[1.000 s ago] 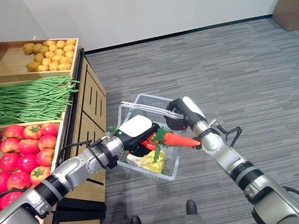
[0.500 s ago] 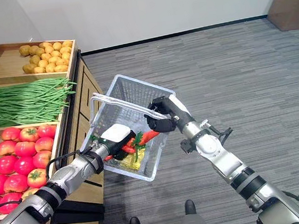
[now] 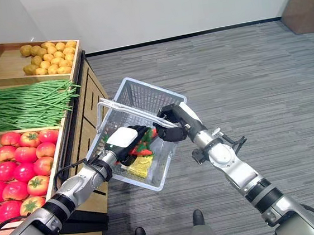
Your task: Get the vegetables into the basket
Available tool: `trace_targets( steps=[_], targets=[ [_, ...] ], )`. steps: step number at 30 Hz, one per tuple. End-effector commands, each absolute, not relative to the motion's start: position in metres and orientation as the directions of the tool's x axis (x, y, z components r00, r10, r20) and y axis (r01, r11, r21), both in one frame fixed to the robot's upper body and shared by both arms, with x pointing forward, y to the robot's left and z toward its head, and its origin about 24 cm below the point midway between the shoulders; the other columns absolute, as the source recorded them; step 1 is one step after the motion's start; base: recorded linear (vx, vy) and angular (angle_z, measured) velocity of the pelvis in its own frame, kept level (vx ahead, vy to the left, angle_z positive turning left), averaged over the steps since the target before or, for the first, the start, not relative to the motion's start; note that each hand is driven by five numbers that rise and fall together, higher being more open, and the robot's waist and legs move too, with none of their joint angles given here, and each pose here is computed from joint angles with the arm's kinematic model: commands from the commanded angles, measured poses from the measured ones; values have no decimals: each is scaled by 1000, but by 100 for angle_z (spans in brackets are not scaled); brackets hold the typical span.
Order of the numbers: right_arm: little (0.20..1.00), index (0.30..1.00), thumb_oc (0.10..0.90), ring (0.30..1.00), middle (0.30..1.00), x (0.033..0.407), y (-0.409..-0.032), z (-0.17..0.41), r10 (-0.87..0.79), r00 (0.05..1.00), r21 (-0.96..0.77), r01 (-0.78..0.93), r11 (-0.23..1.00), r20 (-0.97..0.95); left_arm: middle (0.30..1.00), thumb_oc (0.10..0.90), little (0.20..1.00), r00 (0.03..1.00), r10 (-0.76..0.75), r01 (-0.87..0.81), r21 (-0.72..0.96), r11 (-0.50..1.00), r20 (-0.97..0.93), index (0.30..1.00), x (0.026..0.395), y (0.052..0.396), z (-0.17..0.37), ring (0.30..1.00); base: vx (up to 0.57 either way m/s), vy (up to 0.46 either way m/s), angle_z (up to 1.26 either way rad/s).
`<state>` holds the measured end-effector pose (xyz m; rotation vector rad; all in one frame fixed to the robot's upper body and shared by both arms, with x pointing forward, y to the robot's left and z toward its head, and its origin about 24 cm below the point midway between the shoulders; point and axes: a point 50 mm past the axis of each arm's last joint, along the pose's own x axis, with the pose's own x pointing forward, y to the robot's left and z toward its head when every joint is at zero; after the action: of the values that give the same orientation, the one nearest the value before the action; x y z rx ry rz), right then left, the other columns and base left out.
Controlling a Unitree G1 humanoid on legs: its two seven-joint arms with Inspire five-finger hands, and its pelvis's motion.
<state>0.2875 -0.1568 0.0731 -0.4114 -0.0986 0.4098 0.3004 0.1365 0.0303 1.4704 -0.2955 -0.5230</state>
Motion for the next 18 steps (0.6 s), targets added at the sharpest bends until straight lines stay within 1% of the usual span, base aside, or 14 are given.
trace_targets(
  steps=[1,5,6,8,9,11,13,14,15,17,18],
  targets=[
    [300,300,400,300,300,300,-142,155,379,816,-322,-251,913,437,1000,900,1000,822,-567,-22,998,58,51,1000,322,126,74,1000,0,0,0],
    [300,300,400,300,300,308,-151,140,324,866,-345,-192,919,381,1000,900,1000,720,-683,-31,989,144,122,1000,309,100,93,1000,0,0,0],
    [300,300,400,300,300,308,-151,140,323,866,-345,-192,919,381,1000,900,1000,720,-683,-29,989,144,121,1000,309,100,94,1000,0,0,0],
    [300,300,400,300,300,313,-163,123,258,911,-380,-124,917,323,1000,900,1000,625,-755,11,966,260,196,1000,292,83,110,1000,0,0,0],
    [300,300,400,300,300,314,-164,120,245,917,-391,-110,914,315,1000,900,1000,613,-763,26,960,279,205,1000,288,82,113,1000,0,0,0],
    [300,300,400,300,300,317,-174,106,191,946,-427,-64,902,262,1000,900,1000,540,-809,94,938,334,234,1000,274,72,123,1000,0,0,0],
    [300,300,400,300,300,319,-184,94,155,964,-482,-34,875,214,1000,900,1000,496,-836,245,887,392,233,1000,261,69,129,1000,-12,3,5],
    [300,300,400,300,300,319,-191,88,120,974,-507,-5,862,194,1000,900,1000,501,-830,327,835,442,244,1000,257,71,130,1000,-5,-1,11],
    [300,300,400,300,300,319,-196,82,94,981,-510,6,860,170,1000,900,1000,515,-815,371,789,491,265,1000,255,73,131,1000,-9,2,11],
    [300,300,400,300,300,316,-211,65,20,995,-517,34,856,98,1000,900,1000,528,-795,538,607,585,298,1000,247,78,133,1000,-15,4,9],
    [300,300,400,300,300,313,-220,56,-12,998,-545,43,837,61,1000,900,1000,530,-789,642,462,612,310,1000,243,80,132,1000,-10,4,7]
  ],
)
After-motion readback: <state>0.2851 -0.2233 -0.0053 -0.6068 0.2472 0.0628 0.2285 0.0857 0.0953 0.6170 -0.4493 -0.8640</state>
